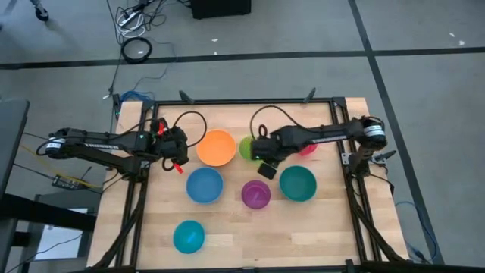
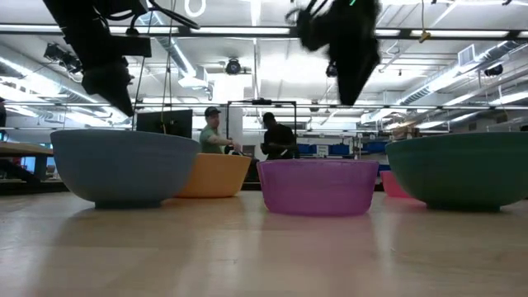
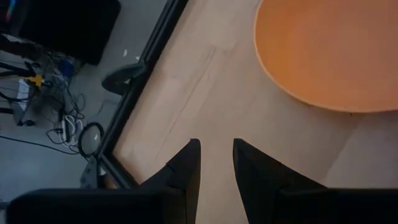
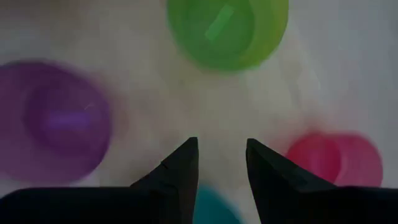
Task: Nest bowls inside each other
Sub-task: Stack the dark green bowl on top of the yellow bowl
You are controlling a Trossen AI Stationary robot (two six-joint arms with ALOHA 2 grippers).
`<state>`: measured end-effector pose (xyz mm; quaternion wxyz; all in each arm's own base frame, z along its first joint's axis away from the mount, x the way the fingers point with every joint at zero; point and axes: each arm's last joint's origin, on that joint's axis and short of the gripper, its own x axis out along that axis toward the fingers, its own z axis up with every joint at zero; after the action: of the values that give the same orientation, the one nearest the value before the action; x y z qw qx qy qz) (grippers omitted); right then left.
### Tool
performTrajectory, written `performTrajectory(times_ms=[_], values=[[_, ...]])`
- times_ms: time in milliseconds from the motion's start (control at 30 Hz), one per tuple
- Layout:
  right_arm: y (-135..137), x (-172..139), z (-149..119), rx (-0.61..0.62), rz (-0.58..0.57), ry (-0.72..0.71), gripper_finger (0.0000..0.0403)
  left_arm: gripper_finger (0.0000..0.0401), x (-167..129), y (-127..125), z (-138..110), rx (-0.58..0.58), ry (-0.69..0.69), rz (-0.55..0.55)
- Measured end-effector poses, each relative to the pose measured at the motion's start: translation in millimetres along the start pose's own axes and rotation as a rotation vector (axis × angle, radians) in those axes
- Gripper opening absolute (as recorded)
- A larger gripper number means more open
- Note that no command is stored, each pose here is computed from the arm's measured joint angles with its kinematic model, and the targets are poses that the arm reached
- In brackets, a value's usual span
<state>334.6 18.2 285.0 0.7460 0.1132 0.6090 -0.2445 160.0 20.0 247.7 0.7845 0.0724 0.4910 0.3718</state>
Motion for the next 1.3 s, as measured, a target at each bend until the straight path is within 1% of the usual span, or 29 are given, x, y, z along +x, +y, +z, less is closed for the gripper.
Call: performTrajectory(times_ms=[67,167,267,367,433,500,567,667,733,833,933,1000,1133,1200,1300], values=[[1.4,-16.3,-13.9,0.023,0.027,0.016,0.0122,0.0103,0.0,-0.4,-0.3,-0.010,0.007,-0.014],[5.0,-32.0,-33.1,0.076,0.113,0.042,0.0123,0.0103,-0.1,-0.8,0.2,-0.032,0.003,-0.021],[12.4,-37.3,-51.0,0.111,0.189,0.061,0.0122,0.0103,-1.1,-3.1,2.5,-0.060,-0.019,-0.046],[22.4,-33.2,-66.7,0.119,0.257,0.090,0.0122,0.0103,-6.0,-5.0,4.9,-0.056,-0.026,-0.095],[31.7,-27.0,-73.6,0.117,0.328,0.105,0.0124,0.0103,-11.2,-6.2,8.0,-0.057,-0.028,-0.160],[39.5,-19.5,-79.1,0.112,0.383,0.129,0.0125,0.0103,-16.5,-7.7,9.9,-0.050,-0.005,-0.262],[44.7,-12.6,-83.1,0.111,0.415,0.141,0.0125,0.0103,-21.5,-9.2,10.8,-0.038,0.025,-0.367],[46.8,-2.0,-90.5,0.108,0.387,0.172,0.0125,0.0103,-25.1,-12.2,6.9,-0.010,0.093,-0.490],[46.4,4.4,-94.1,0.113,0.351,0.175,0.0126,0.0103,-26.6,-13.6,3.9,0.008,0.130,-0.533],[45.4,9.4,-96.6,0.114,0.326,0.173,0.0126,0.0103,-27.9,-14.3,0.3,0.012,0.175,-0.563],[44.6,10.4,-96.5,0.111,0.304,0.154,0.0126,0.0103,-28.1,-13.4,-2.6,-0.011,0.214,-0.555],[44.1,10.6,-96.2,0.108,0.292,0.141,0.0126,0.0103,-28.0,-13.4,-2.7,-0.072,0.232,-0.547],[42.3,11.4,-94.2,0.098,0.268,0.111,0.0125,0.0103,-27.7,-15.1,-0.9,-0.268,0.277,-0.531],[41.2,11.7,-93.3,0.094,0.247,0.087,0.0125,0.0103,-28.3,-17.8,-1.0,-0.296,0.299,-0.546],[40.5,12.0,-92.7,0.095,0.238,0.079,0.0128,0.0103,-29.9,-20.9,-1.9,-0.284,0.309,-0.561]])
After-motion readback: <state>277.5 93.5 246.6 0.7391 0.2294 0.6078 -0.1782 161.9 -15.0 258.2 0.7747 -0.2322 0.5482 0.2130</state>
